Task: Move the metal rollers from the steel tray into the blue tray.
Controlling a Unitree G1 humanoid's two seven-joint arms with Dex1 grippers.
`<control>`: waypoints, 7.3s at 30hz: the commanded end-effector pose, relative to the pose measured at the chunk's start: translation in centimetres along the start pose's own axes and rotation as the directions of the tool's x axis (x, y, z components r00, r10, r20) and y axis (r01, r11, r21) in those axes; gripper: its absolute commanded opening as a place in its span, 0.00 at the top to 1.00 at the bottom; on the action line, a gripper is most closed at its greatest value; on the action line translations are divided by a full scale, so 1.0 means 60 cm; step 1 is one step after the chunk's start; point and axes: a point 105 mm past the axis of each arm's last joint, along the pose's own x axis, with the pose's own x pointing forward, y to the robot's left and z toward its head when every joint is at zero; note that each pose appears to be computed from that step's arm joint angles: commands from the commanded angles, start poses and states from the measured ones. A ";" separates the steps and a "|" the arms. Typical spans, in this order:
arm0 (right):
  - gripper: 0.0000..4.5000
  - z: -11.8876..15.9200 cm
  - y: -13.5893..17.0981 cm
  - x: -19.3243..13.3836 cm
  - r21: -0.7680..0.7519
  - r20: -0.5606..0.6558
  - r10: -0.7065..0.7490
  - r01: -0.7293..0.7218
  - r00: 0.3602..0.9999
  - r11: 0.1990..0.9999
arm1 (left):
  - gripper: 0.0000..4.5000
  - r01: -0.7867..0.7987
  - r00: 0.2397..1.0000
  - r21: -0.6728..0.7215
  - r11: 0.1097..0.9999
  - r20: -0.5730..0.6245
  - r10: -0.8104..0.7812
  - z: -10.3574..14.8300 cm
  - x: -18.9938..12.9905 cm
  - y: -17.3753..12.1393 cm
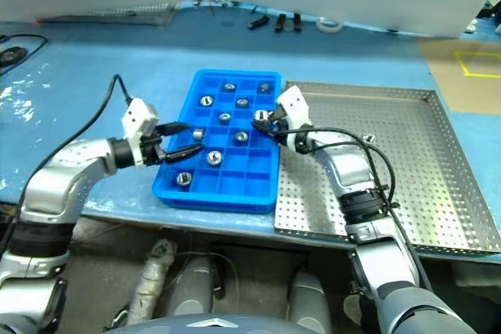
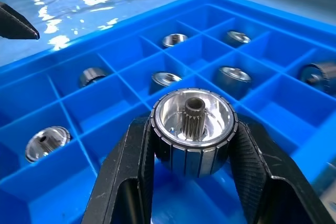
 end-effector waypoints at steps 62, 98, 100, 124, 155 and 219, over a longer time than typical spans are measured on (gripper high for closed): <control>0.05 -0.017 0.086 -0.064 -0.068 -0.148 0.288 -0.300 0.946 0.952 | 0.11 0.160 0.986 0.054 0.986 0.027 -0.162 0.030 0.031 -0.031; 0.05 -0.096 -0.071 -0.282 -0.006 -0.234 -0.430 0.441 0.872 0.897 | 0.11 0.366 0.927 0.115 0.924 0.047 -0.373 0.047 0.122 -0.046; 0.05 -0.115 -0.078 -0.296 -0.001 -0.265 -0.449 0.465 0.854 0.885 | 0.11 0.367 0.926 0.114 0.923 0.045 -0.374 0.046 0.121 -0.046; 0.60 -0.140 -0.071 -0.267 0.026 -0.264 -0.405 0.426 0.875 0.904 | 0.11 0.350 0.934 0.101 0.931 0.033 -0.355 0.042 0.109 -0.050; 0.62 0.020 0.026 0.007 -0.097 -0.049 0.234 -0.237 0.971 0.967 | 0.11 0.022 1.000 -0.016 1.000 -0.017 -0.023 -0.003 -0.041 -0.059; 0.01 -0.074 -0.108 0.007 0.176 -0.155 -0.496 0.518 0.855 0.837 | 0.11 0.199 0.980 0.044 0.979 0.004 -0.199 0.014 0.041 -0.054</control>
